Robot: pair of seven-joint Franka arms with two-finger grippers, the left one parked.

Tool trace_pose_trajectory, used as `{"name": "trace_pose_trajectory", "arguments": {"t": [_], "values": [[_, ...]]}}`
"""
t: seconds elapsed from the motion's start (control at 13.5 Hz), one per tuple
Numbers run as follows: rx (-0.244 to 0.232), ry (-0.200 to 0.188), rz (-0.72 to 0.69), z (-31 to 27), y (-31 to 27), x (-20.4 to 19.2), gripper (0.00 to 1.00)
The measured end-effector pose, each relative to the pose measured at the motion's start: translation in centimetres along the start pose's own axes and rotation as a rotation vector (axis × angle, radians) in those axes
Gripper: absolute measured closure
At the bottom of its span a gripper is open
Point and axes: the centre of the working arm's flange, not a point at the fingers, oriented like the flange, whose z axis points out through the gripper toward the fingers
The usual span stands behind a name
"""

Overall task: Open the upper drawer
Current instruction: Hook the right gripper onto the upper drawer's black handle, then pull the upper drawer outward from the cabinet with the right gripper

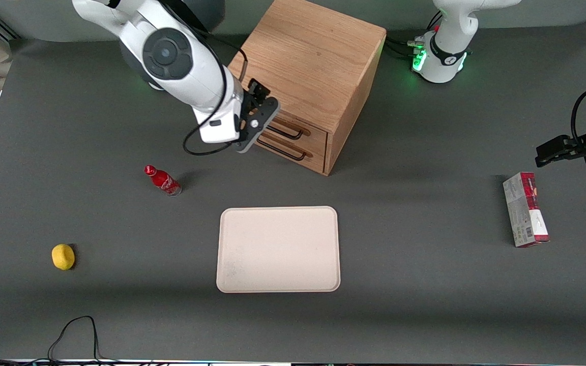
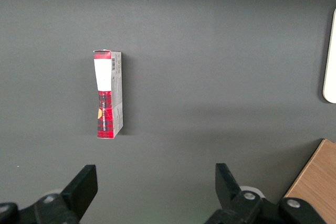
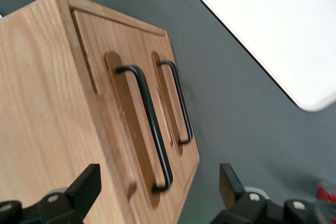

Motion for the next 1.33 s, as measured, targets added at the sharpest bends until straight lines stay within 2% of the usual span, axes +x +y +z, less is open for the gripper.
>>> {"name": "trace_pose_trajectory", "arguments": {"t": [0.37, 0.89, 1.19, 1.33], "values": [[0.033, -0.02, -0.099, 4.4, 1.7, 0.6, 0.0], [0.039, -0.009, -0.134, 9.4, 2.2, 0.6, 0.0], [0.003, -0.015, -0.158, 10.4, 3.1, 0.7, 0.0], [-0.044, -0.014, -0.176, 10.9, 4.0, 1.0, 0.0]]}}
